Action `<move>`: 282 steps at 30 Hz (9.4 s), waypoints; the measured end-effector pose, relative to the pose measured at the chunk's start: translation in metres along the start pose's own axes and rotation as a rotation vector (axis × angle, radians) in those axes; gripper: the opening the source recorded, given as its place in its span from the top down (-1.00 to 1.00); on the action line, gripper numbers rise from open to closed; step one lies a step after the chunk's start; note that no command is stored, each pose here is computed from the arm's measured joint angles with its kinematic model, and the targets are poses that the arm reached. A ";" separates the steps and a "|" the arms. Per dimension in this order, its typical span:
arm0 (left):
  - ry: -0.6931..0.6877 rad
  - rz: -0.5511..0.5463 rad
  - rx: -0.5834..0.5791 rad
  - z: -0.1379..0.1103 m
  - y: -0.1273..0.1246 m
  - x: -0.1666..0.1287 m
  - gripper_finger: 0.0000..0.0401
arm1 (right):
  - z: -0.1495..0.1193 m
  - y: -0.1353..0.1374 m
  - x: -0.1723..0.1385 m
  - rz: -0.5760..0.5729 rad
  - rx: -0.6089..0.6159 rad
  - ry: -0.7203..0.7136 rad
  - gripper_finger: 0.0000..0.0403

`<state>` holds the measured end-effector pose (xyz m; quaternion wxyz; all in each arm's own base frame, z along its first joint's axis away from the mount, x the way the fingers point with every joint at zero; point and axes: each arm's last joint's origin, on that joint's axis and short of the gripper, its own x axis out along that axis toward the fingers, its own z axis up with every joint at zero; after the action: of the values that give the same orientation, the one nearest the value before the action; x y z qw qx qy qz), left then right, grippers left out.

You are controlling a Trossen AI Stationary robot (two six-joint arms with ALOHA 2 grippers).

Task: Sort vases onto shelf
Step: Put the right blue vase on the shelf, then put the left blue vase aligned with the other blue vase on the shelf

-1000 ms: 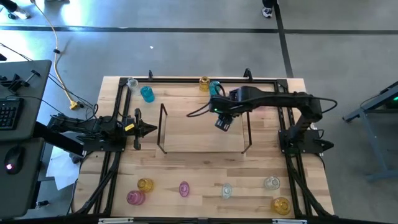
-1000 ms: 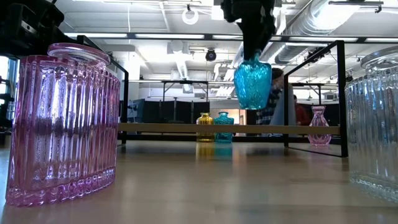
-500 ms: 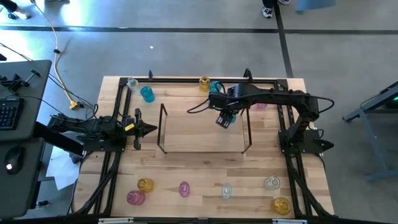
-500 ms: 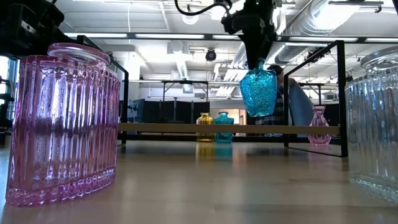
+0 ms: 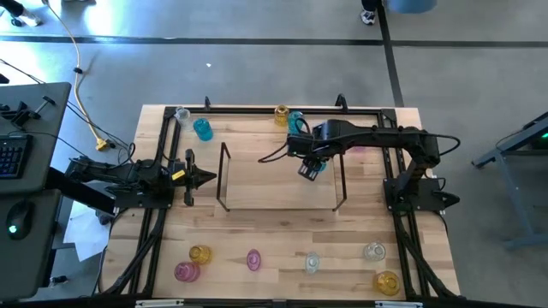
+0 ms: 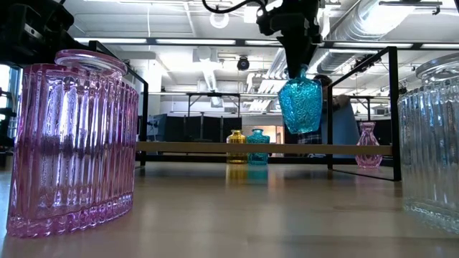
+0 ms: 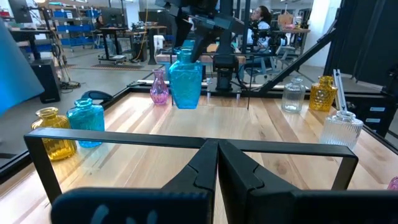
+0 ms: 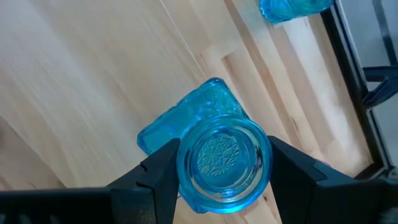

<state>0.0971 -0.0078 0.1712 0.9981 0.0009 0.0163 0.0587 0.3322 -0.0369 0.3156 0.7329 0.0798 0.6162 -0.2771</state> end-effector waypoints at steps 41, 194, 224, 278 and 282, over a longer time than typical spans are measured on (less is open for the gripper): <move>-0.001 0.000 -0.001 0.000 0.000 0.000 0.98 | -0.005 0.017 0.022 0.016 0.032 -0.002 0.12; -0.001 0.000 0.000 0.000 0.000 0.000 0.98 | 0.002 0.058 0.024 0.145 -0.254 0.053 0.97; -0.001 0.000 -0.001 0.000 0.000 0.000 0.98 | 0.004 0.045 0.027 0.006 -0.232 0.050 0.97; 0.000 0.000 -0.001 0.000 0.000 0.000 0.98 | 0.012 0.060 -0.020 0.113 -0.477 -0.254 1.00; 0.000 0.000 -0.001 0.000 0.000 0.000 0.98 | 0.013 0.057 -0.027 0.227 -0.522 -0.420 1.00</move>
<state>0.0971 -0.0078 0.1712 0.9981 0.0006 0.0163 0.0587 0.3697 0.0128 0.3317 0.8654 -0.1011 0.4893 -0.0371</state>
